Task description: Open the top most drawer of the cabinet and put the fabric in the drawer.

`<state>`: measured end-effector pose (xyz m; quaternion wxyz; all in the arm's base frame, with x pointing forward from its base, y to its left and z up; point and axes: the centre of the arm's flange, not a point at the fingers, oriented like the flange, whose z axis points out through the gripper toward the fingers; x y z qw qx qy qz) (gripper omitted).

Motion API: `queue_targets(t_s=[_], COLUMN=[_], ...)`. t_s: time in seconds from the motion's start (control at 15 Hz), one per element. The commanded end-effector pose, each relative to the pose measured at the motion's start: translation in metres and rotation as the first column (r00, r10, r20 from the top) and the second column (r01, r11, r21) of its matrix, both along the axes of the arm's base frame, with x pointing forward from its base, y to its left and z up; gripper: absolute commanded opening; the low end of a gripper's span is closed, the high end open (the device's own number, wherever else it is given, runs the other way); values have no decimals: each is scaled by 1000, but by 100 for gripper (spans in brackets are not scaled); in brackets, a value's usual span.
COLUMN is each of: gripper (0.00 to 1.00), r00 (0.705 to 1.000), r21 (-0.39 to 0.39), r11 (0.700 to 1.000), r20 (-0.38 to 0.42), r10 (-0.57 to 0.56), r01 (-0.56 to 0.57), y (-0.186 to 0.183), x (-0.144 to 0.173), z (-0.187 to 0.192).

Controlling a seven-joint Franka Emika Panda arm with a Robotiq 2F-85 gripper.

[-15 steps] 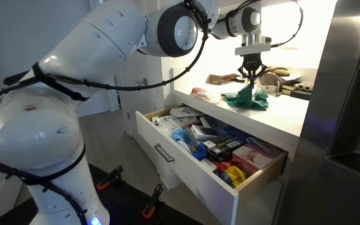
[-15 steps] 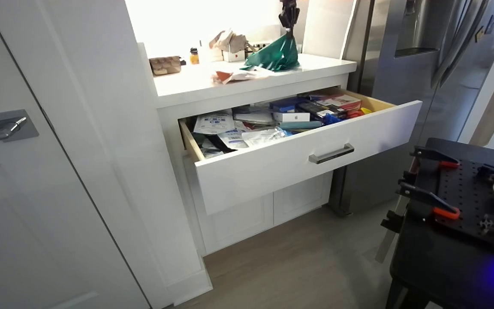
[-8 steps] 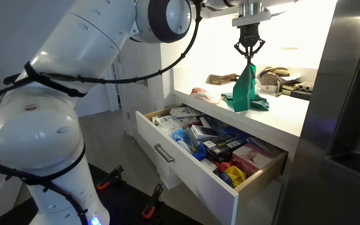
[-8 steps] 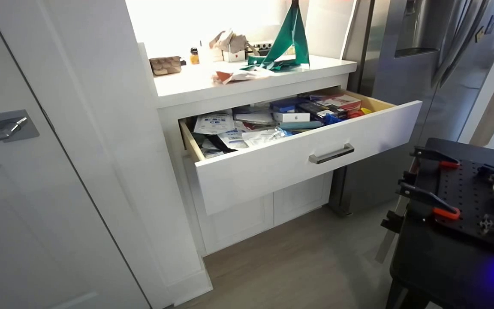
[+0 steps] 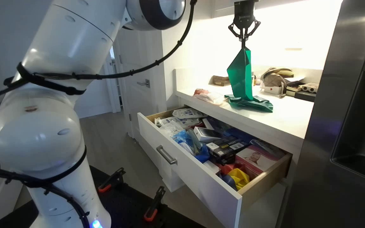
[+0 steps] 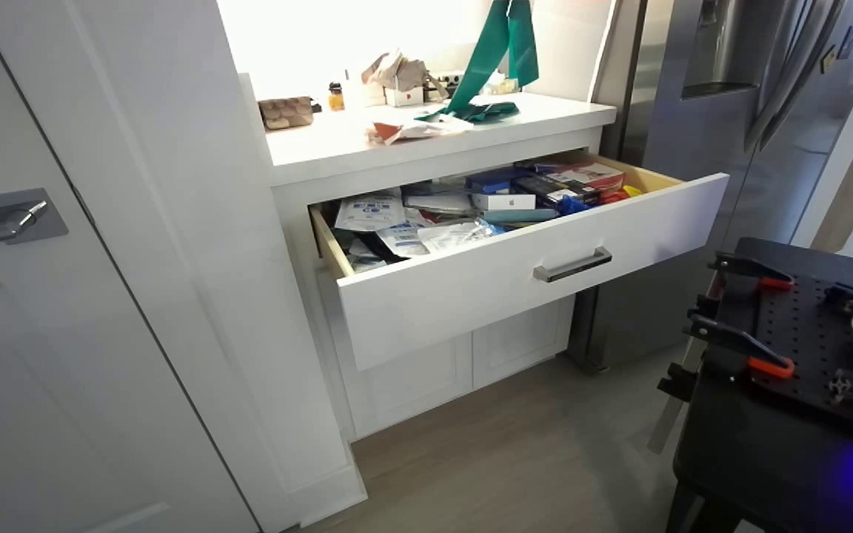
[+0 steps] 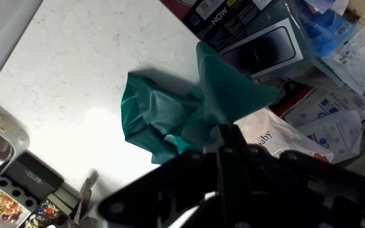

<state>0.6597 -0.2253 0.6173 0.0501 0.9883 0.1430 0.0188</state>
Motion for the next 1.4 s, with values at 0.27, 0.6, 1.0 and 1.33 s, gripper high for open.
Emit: queue_targets(t_s=[0.27, 0.6, 1.0, 1.33], gripper=[0, 0, 0, 0], r00=[995, 997, 998, 998], r21=[43, 33, 26, 38], r11=[995, 997, 998, 997], r20=[24, 28, 39, 7], r10=[93, 72, 50, 63], r01=[-94, -73, -51, -63], y=[27, 77, 150, 183], x=[-49, -58, -71, -96], z=[59, 90, 128, 141])
